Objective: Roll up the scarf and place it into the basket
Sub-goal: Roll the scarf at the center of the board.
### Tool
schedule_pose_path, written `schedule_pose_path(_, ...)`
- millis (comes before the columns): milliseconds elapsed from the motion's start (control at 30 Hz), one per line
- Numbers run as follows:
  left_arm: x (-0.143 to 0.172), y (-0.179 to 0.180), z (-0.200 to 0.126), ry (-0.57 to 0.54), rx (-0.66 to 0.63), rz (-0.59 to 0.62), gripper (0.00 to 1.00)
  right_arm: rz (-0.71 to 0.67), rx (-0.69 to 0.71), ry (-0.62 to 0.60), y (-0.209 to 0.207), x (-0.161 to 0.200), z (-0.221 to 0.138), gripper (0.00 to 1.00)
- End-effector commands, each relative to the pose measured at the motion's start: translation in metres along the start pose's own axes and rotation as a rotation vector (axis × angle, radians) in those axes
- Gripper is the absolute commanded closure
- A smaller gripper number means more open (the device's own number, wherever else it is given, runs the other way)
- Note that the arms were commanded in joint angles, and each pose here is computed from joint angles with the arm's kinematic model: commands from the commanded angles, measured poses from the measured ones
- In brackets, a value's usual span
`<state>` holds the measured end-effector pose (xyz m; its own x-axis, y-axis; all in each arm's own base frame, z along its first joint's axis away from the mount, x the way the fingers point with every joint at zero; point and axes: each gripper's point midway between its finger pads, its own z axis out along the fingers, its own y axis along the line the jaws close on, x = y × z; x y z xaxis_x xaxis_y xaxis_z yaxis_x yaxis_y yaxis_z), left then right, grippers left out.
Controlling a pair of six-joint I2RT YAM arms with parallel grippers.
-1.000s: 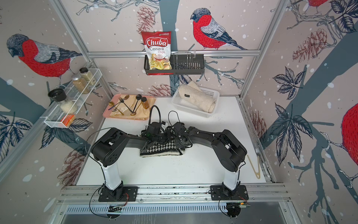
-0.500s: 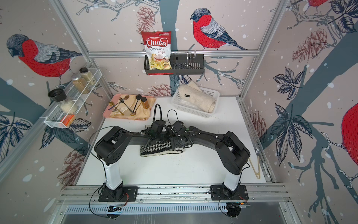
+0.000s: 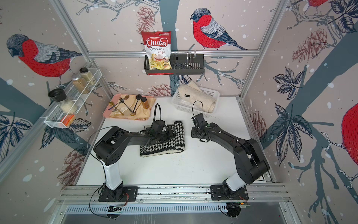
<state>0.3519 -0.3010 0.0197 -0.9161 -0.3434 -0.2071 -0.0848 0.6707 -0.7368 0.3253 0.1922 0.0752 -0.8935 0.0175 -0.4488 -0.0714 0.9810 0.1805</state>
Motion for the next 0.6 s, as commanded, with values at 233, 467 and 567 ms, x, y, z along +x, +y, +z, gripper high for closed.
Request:
schedule_pose_path(233, 0.02, 0.056, -0.004, 0.056, -0.224, -0.05, 1.0, -0.031, -0.237, 0.055, 0.042, -0.006, 0.052, 0.84)
schedule_pose_path(467, 0.022, 0.055, -0.007, 0.065, -0.169, -0.055, 1.0, -0.087, -0.512, 0.051, 0.102, -0.004, 0.044, 0.86)
schedule_pose_path(567, 0.017, 0.045, -0.013, 0.049, -0.123, -0.033, 1.0, -0.123, -0.552, 0.048, 0.124, -0.001, 0.037, 0.86)
